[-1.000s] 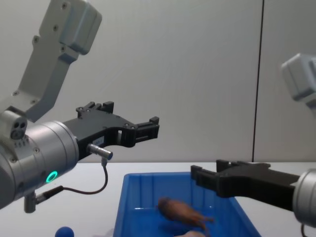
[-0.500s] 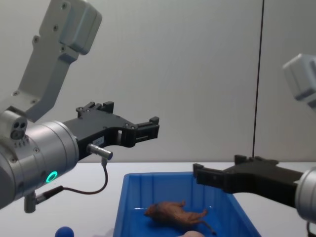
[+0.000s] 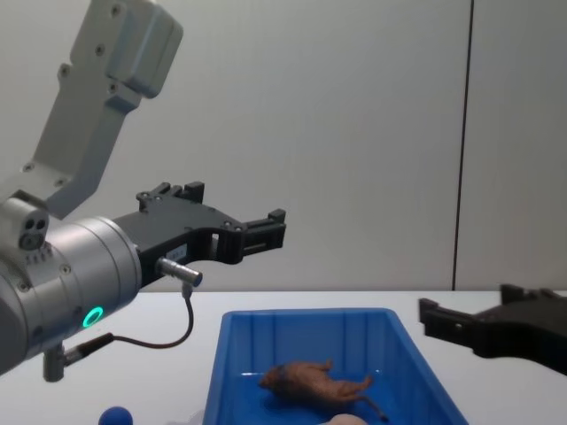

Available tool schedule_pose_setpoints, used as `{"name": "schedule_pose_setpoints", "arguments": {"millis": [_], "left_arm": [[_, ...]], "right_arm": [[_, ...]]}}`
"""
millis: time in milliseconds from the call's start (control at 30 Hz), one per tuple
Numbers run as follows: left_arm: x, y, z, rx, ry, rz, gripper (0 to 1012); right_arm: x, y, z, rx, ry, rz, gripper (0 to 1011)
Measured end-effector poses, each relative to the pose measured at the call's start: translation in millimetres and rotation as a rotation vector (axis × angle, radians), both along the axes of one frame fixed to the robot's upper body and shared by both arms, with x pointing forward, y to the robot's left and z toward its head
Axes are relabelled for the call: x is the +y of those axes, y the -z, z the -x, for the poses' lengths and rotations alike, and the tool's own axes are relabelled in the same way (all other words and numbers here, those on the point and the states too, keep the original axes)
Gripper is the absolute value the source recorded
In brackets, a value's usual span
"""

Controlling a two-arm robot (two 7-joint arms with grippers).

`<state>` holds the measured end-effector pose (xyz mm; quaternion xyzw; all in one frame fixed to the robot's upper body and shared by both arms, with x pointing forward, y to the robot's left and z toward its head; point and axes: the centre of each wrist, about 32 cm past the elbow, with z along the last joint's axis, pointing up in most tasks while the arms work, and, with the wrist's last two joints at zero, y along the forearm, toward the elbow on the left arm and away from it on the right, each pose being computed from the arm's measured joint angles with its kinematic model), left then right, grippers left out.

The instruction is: Pick up the two dolls from the table and place them into the box.

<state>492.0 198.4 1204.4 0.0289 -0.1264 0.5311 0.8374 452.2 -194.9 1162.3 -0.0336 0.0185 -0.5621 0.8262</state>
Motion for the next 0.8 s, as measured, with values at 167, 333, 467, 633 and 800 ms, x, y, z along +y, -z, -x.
{"name": "schedule_pose_setpoints", "arguments": {"millis": [167,333,467,633,800], "left_arm": [[0.0,0.0,0.0,0.0,0.0,0.0,1001],[0.1,0.0,0.0,0.001,-0.001,0.0,1001],[1.0,-0.1,1.0,0.01,-0.004,0.001,1001],[4.2,-0.9,4.1,0.039,-0.023,0.004,1001],[8.1,-0.9,8.7,0.077,-0.047,0.011,1001]], "right_arm": [[-5.0,1.7,6.9,0.0,0.032,0.002,1001],[-8.8,3.0,12.2,0.0,0.057,0.004,1001],[-10.5,3.5,14.7,0.0,0.068,0.006,1001],[-12.1,3.9,17.3,-0.001,0.079,0.006,1001],[-13.2,4.2,18.7,-0.001,0.086,0.007,1001]]}}
